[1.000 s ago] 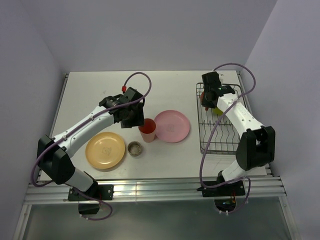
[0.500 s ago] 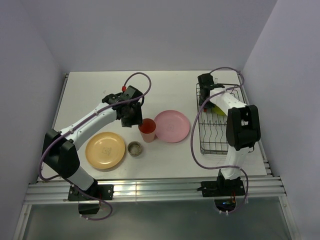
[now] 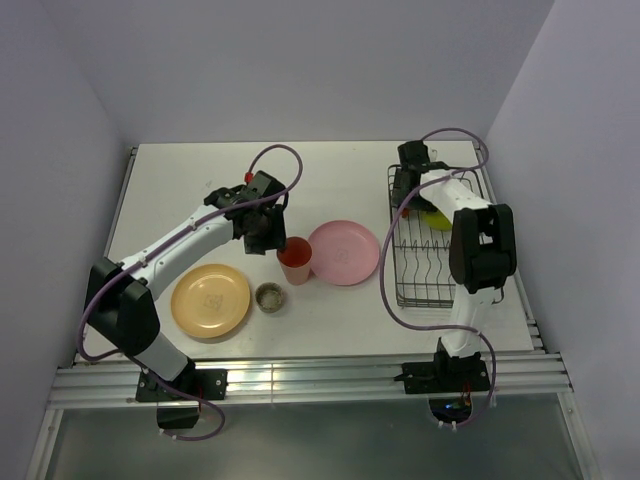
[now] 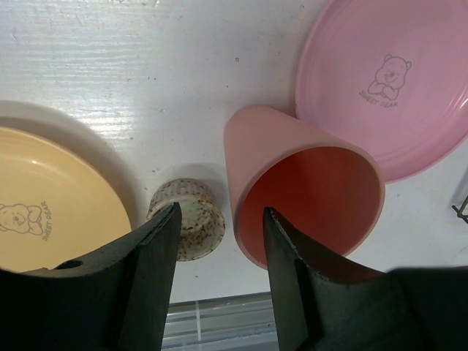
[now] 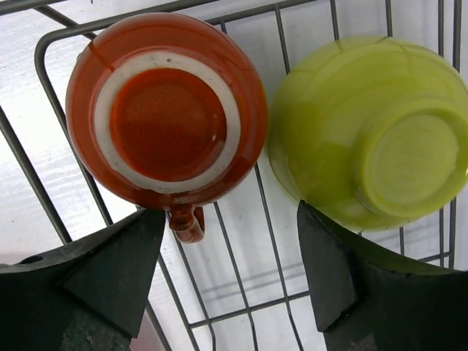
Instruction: Load the mixed dishes into the dish rack
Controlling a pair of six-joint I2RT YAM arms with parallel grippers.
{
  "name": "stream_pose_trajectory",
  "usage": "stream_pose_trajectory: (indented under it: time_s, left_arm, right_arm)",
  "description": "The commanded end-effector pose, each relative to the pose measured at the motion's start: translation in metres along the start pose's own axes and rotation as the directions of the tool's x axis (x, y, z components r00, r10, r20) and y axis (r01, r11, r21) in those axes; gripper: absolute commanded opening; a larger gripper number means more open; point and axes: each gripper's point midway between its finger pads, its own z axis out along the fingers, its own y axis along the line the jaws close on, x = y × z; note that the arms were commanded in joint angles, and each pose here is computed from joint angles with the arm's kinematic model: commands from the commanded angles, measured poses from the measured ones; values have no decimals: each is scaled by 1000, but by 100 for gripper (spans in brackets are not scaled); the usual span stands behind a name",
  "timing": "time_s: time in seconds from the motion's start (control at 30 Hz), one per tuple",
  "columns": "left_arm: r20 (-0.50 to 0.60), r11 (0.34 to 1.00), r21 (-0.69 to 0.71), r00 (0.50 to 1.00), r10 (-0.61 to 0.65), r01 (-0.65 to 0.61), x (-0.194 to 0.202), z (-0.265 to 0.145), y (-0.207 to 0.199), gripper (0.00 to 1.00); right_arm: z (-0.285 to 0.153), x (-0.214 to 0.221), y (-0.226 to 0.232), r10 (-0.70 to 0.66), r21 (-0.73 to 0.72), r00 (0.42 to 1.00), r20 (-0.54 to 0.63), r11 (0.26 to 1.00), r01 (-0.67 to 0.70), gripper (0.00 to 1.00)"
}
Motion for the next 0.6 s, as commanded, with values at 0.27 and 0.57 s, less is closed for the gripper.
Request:
stream_pose_trajectory:
  time_s: [0.27, 0.57]
  left_arm:
    - [-20, 1000, -9, 1000, 2, -2, 6, 21, 2, 50]
    - [-22, 1000, -1, 1000, 3, -3, 6, 25, 0, 0]
  right_arm:
    - [-111, -14, -5, 128, -143, 983, 129, 984, -109, 81]
    - [-245, 26, -8, 189, -466, 972, 139, 878, -104, 80]
